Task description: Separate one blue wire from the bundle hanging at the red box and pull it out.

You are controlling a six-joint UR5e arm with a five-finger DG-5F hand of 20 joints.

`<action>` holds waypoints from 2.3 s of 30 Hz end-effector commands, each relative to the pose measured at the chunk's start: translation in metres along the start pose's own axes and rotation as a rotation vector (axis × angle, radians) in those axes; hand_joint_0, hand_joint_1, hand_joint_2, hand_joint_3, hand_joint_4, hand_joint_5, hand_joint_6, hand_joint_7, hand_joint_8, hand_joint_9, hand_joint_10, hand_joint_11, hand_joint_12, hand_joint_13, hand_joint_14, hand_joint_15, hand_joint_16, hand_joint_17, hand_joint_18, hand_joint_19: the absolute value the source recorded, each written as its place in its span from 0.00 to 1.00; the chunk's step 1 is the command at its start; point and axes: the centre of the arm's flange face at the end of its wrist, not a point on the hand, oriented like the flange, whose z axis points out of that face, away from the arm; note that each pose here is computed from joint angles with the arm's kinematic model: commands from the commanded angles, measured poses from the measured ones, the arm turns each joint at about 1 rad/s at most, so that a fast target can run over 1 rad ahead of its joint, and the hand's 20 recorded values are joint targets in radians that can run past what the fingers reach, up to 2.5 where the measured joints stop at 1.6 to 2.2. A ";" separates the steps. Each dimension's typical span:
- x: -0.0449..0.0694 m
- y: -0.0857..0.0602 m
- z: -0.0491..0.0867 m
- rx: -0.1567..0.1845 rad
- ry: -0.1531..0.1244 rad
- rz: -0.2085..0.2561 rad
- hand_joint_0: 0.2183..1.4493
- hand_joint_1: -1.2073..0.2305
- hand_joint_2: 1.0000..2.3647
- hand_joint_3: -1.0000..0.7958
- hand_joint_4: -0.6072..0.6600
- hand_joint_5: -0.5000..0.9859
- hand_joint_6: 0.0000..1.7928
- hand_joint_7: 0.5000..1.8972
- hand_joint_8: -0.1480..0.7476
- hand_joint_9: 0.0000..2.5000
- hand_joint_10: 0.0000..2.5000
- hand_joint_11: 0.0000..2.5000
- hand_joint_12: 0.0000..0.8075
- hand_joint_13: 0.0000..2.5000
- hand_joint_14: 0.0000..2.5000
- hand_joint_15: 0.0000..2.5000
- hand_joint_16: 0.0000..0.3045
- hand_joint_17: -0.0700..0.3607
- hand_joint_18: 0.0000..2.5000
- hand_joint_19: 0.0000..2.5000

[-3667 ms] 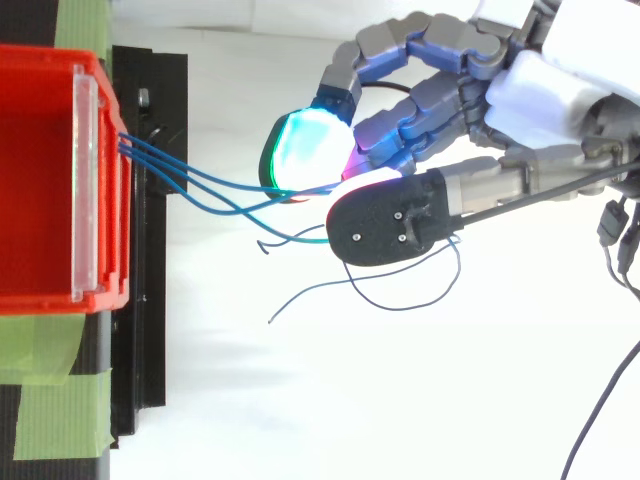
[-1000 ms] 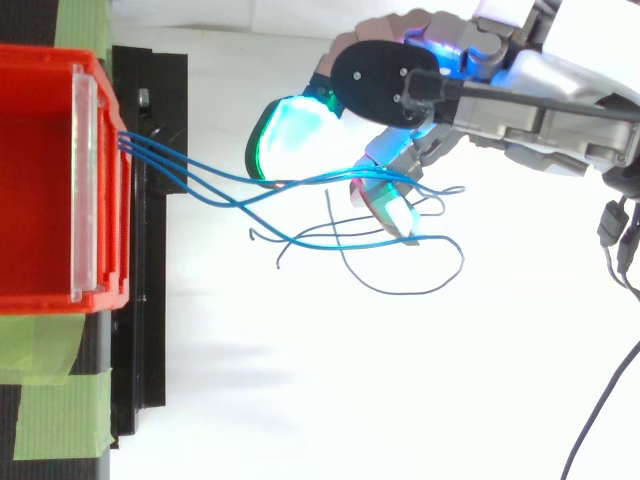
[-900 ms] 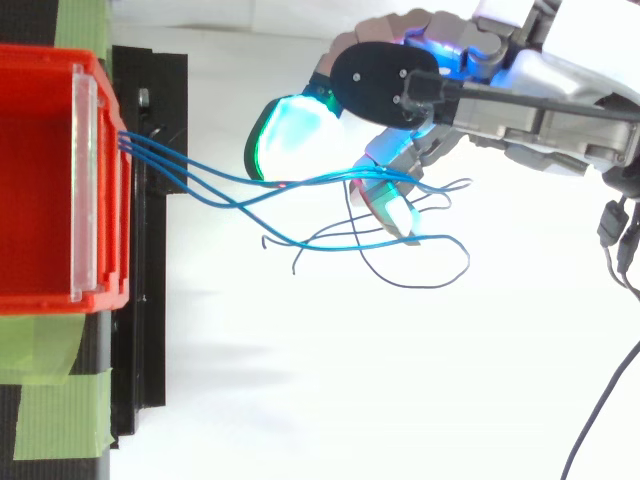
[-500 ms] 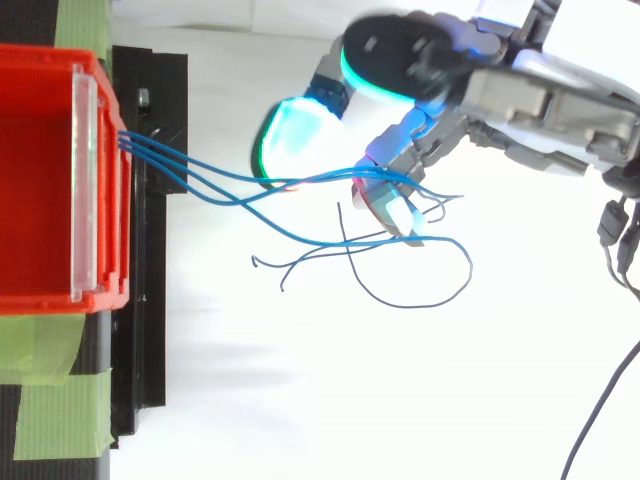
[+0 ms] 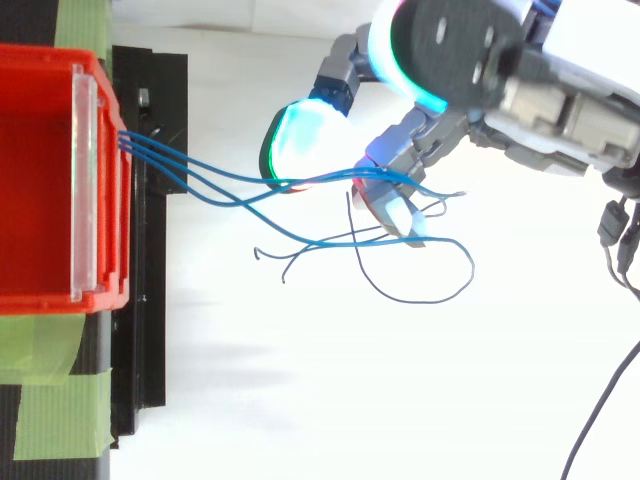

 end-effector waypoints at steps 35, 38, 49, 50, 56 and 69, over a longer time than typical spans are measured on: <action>0.001 0.000 0.000 -0.002 0.002 0.000 0.29 0.26 0.01 0.36 0.61 0.19 0.47 0.27 0.50 0.39 0.01 0.57 0.48 0.43 0.00 0.61 0.17 0.44 0.28 0.21; 0.000 0.000 0.000 -0.001 0.002 0.002 0.30 0.25 0.01 0.37 0.61 0.19 0.47 0.27 0.50 0.39 0.01 0.56 0.48 0.43 0.00 0.61 0.17 0.43 0.28 0.21; 0.001 0.000 0.000 -0.002 0.002 0.003 0.33 0.26 0.01 0.42 0.61 0.20 0.48 0.25 0.49 0.39 0.00 0.56 0.47 0.43 0.01 0.60 0.17 0.43 0.28 0.21; 0.001 0.000 0.000 -0.002 0.002 0.003 0.33 0.26 0.01 0.43 0.61 0.20 0.48 0.25 0.49 0.39 0.01 0.55 0.47 0.43 0.00 0.60 0.17 0.43 0.28 0.21; 0.001 0.000 0.000 -0.004 0.002 0.005 0.33 0.29 0.01 0.47 0.61 0.20 0.49 0.24 0.51 0.41 0.00 0.55 0.49 0.44 0.00 0.60 0.17 0.43 0.30 0.21; 0.001 0.000 0.000 -0.004 0.002 0.005 0.28 0.45 0.15 0.48 0.64 0.21 0.49 0.22 0.60 0.43 0.00 0.53 0.60 0.46 0.03 0.57 0.21 0.50 0.34 0.20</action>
